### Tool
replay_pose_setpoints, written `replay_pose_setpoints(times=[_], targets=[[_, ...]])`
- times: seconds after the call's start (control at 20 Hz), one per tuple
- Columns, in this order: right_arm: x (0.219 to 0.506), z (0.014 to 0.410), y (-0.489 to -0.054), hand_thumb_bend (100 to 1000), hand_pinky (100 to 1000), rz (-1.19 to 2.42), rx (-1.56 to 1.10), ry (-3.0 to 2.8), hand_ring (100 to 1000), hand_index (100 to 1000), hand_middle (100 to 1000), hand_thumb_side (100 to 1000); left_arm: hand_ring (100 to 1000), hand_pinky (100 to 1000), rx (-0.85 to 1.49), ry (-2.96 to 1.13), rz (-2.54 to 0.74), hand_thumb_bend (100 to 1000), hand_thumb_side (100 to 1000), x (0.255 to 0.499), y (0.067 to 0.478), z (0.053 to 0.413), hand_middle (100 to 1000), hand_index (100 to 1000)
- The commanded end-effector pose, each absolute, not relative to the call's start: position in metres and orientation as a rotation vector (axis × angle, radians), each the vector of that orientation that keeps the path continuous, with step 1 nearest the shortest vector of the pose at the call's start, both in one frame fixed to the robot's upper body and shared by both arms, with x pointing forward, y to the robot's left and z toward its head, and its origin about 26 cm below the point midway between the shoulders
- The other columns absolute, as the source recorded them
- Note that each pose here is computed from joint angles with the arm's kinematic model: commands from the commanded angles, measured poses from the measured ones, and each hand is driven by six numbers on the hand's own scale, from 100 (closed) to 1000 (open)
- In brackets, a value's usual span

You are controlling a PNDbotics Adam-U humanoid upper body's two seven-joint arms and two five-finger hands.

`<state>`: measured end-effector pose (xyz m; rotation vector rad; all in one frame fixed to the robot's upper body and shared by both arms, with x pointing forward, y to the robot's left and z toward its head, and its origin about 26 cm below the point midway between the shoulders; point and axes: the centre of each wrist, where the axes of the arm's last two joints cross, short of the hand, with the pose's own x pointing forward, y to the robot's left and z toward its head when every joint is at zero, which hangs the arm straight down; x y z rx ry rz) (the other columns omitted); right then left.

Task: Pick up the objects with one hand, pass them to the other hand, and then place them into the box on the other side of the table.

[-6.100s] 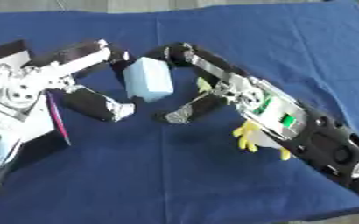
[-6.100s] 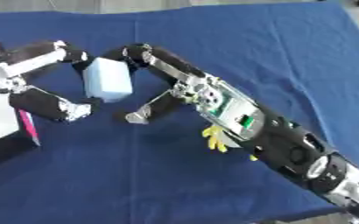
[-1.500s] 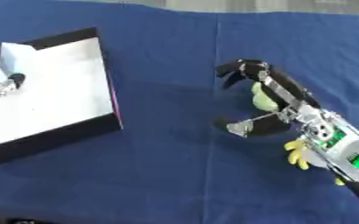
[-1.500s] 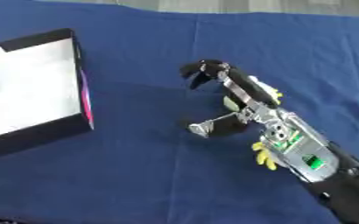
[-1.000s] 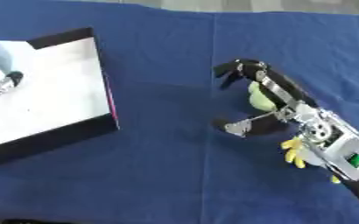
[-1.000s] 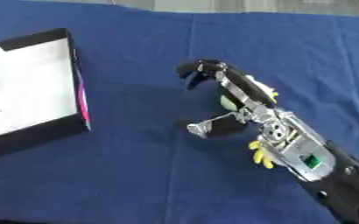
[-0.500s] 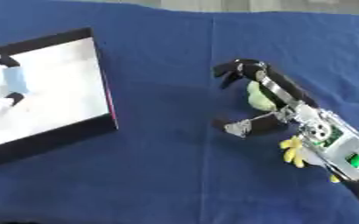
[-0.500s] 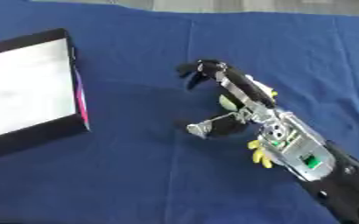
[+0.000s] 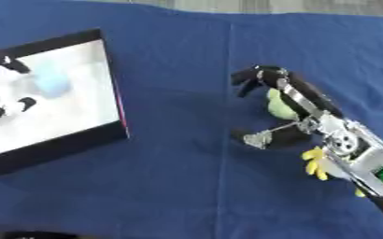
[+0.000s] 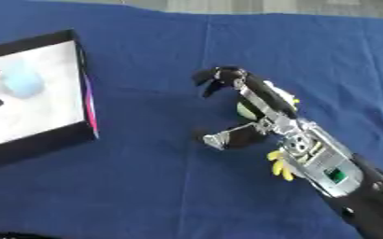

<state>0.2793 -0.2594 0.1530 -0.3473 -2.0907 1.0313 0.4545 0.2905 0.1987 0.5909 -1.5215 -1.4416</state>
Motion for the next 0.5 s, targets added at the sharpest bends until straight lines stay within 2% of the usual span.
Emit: replay_pose_setpoints(times=[0.05, 0.15, 0.2, 0.3, 0.35, 0.45, 0.5], targets=[[0.278, 0.16, -0.259, 519, 734, 1.05, -0.362, -2.115, 644, 829, 712, 100, 853, 1000, 0.633, -1.549, -1.429, 360, 236, 0.455, 0.296, 0.213, 718, 785], [0.277, 0.16, -0.259, 519, 734, 1.051, -0.363, -2.111, 644, 829, 712, 100, 847, 1000, 0.635, -1.554, -1.42, 325, 219, 0.455, 0.297, 0.213, 705, 778], [0.277, 0.16, -0.259, 514, 735, 1.051, -0.364, -2.11, 644, 829, 712, 100, 840, 1000, 0.638, -1.559, -1.41, 273, 196, 0.454, 0.297, 0.214, 693, 773], [0.277, 0.159, -0.259, 492, 734, 1.049, -0.367, -2.111, 644, 829, 712, 100, 830, 1000, 0.636, -1.58, -1.376, 100, 180, 0.454, 0.298, 0.215, 677, 756], [0.277, 0.16, -0.26, 478, 734, 1.046, -0.368, -2.112, 644, 829, 713, 100, 826, 1000, 0.631, -1.604, -1.359, 100, 209, 0.453, 0.298, 0.217, 695, 751], [0.277, 0.16, -0.261, 471, 735, 1.035, -0.371, -2.12, 645, 830, 714, 100, 820, 1000, 0.617, -1.665, -1.322, 100, 339, 0.45, 0.297, 0.221, 727, 744], [0.278, 0.161, -0.261, 470, 735, 1.03, -0.372, -2.125, 646, 830, 715, 100, 812, 1000, 0.612, -1.691, -1.306, 100, 333, 0.448, 0.296, 0.225, 730, 744]])
